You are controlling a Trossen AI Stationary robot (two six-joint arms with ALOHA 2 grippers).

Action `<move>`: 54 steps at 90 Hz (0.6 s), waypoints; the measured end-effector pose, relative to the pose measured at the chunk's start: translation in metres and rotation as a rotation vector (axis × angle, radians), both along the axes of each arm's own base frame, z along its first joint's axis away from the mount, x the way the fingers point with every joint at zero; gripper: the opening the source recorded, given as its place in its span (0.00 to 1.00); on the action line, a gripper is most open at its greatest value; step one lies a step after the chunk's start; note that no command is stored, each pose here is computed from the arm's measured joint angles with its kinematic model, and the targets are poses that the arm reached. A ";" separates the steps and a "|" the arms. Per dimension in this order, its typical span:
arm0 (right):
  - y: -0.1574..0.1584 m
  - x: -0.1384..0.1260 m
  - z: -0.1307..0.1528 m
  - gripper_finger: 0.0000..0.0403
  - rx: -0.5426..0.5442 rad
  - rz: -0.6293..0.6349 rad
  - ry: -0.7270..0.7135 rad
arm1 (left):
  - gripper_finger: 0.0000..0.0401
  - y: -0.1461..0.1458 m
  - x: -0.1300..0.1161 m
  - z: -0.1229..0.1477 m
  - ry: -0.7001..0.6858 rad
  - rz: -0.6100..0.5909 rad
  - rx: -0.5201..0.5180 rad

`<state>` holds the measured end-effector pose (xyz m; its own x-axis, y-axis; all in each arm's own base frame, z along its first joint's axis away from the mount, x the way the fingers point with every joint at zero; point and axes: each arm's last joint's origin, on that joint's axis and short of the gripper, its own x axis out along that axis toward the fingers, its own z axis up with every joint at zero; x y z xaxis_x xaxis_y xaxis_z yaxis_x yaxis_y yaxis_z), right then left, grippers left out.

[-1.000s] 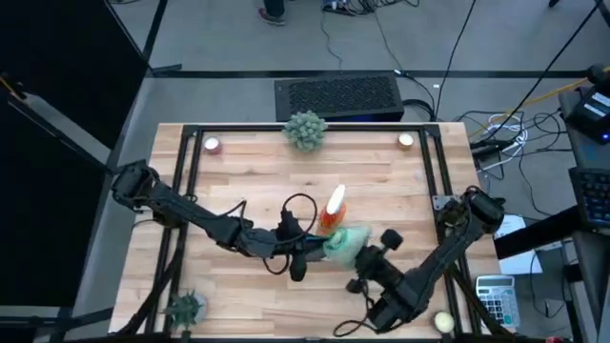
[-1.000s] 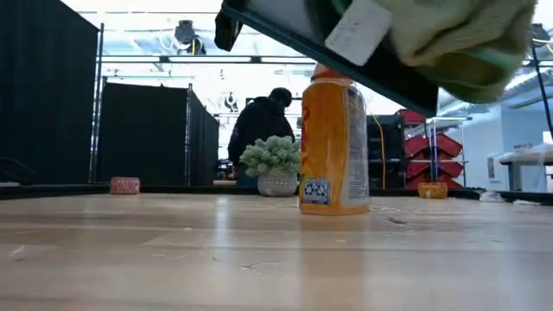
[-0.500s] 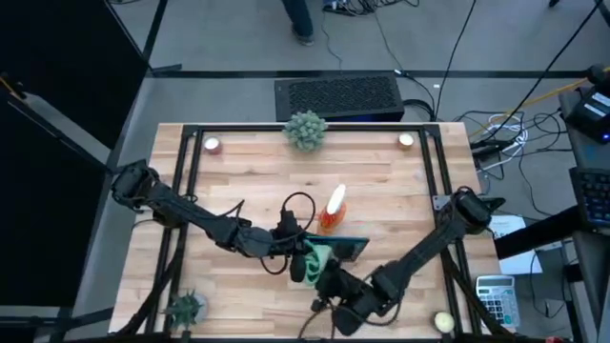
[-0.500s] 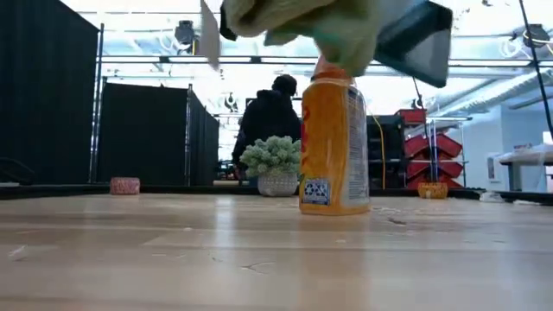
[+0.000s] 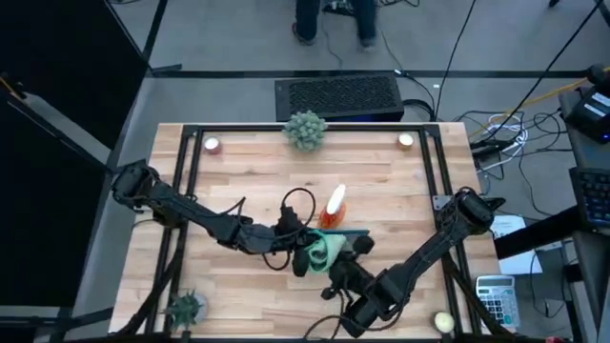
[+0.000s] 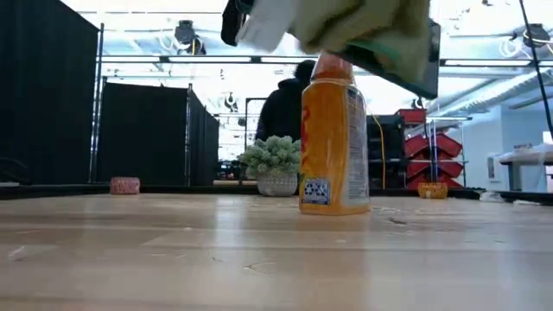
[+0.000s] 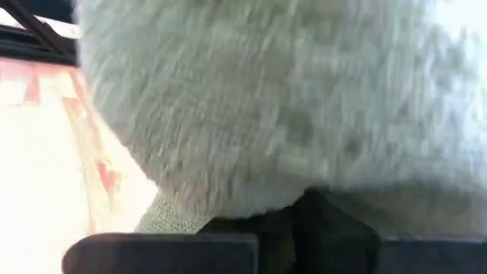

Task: Apply microfiber cloth
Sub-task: Wipe the front of the blue tablet with the green microfiber cloth

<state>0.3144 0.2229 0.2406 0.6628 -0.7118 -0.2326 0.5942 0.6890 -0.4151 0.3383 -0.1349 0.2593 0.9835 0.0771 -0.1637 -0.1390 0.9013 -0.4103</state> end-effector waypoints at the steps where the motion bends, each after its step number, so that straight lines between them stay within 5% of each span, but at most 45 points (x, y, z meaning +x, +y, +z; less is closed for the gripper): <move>1: 0.000 -0.002 0.000 0.01 0.001 -0.003 0.000 | 0.03 0.000 0.000 0.000 0.000 0.000 0.000; 33: 0.014 -0.053 -0.006 0.01 0.202 -0.018 0.290 | 0.03 -0.003 -0.002 -0.005 0.040 -0.044 0.008; 40: 0.031 -0.051 0.005 0.01 0.250 0.057 0.206 | 0.03 -0.005 -0.002 -0.003 0.027 -0.062 -0.005; 54: 0.039 -0.016 0.018 0.01 0.128 0.178 0.072 | 0.03 -0.004 -0.001 -0.001 0.011 -0.048 -0.008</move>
<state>0.2980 0.2615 0.2589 0.7538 -0.5463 -0.3651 0.4301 0.8303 -0.3544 0.3372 -0.1385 0.2585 0.9842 0.0288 -0.1747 -0.1004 0.9037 -0.4163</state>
